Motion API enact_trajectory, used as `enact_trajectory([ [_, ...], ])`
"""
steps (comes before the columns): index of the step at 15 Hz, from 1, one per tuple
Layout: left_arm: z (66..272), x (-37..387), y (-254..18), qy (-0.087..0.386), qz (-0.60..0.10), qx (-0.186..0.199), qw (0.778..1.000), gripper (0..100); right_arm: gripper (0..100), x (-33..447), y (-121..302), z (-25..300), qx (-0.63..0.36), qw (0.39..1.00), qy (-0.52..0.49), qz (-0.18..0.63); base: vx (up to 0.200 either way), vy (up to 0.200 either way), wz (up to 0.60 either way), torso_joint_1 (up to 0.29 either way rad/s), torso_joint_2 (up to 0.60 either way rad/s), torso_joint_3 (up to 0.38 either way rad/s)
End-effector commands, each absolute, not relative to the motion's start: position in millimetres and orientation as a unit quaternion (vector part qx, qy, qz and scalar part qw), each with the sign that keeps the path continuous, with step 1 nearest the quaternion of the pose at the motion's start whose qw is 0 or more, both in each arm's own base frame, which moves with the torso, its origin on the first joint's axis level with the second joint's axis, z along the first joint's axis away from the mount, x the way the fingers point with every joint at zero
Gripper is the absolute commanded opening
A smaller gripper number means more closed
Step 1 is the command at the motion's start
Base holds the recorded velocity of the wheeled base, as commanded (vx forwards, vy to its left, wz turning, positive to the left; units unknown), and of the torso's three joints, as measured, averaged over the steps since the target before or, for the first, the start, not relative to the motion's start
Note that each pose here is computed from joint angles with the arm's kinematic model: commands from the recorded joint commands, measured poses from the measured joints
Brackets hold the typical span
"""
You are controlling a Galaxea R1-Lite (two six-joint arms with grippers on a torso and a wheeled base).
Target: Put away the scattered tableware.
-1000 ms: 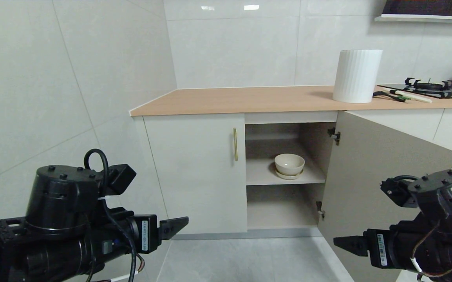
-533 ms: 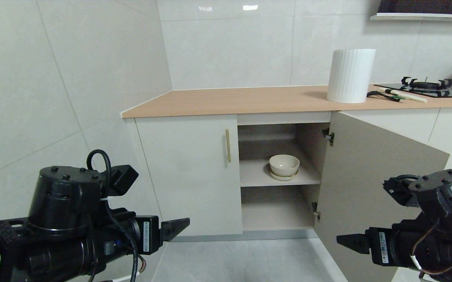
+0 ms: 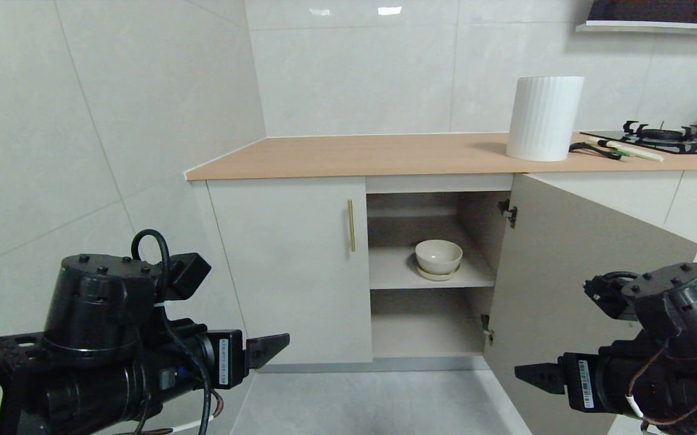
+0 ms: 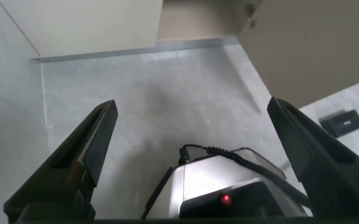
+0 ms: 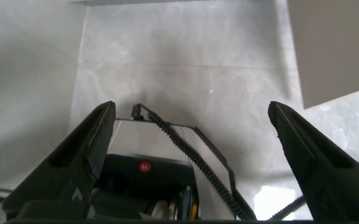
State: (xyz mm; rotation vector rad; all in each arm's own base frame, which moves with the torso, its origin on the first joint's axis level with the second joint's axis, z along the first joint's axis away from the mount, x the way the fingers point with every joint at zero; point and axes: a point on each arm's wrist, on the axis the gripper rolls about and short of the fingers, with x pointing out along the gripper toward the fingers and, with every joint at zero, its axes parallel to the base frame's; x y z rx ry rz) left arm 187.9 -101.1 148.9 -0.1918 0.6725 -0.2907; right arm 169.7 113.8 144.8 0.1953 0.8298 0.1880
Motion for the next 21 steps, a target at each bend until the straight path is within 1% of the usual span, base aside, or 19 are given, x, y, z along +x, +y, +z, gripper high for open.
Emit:
enact_trajectory([
  [1, 149, 188, -101, 0.329, -0.142, -0.094, 0.929, 100, 100, 171, 115, 142, 0.092, 0.904, 0.407, 0.09, 0.0, -0.2, 0.0, 0.002, 0.0, -0.002],
  [3, 148, 188, -102, 0.33, -0.142, -0.093, 0.929, 100, 100, 177, 118, 134, 0.085, 0.899, 0.422, 0.081, 0.0, -0.2, 0.0, 0.002, 0.0, 0.005],
  [6, 147, 189, -102, 0.332, -0.141, -0.093, 0.928, 100, 100, 179, 115, 133, 0.086, 0.899, 0.423, 0.074, 0.0, -0.2, 0.0, -0.001, 0.01, 0.001],
  [9, 147, 188, -102, 0.333, -0.141, -0.093, 0.928, 100, 100, 189, 108, 126, 0.085, 0.897, 0.432, 0.042, 0.0, 0.0, 0.0, 0.0, 0.0, 0.0],
  [12, 147, 188, -102, 0.333, -0.141, -0.093, 0.928, 100, 100, 194, 89, 124, 0.045, 0.894, 0.446, 0.002, 0.0, 0.0, 0.0, 0.0, 0.0, 0.0],
  [13, 146, 189, -102, 0.334, -0.14, -0.093, 0.928, 100, 100, 195, 78, 131, 0.034, 0.889, 0.456, -0.018, 0.0, 0.0, 0.0, 0.0, 0.0, 0.0],
  [16, 146, 189, -102, 0.334, -0.14, -0.093, 0.928, 100, 100, 202, 53, 142, 0.033, 0.895, 0.44, -0.063, 0.0, 0.0, 0.0, 0.0, 0.0, 0.0],
  [21, 145, 189, -102, 0.336, -0.139, -0.092, 0.927, 100, 100, 222, -4, 153, 0.044, 0.892, 0.42, -0.159, 0.0, 0.0, 0.0, 0.0, 0.0, 0.0],
])
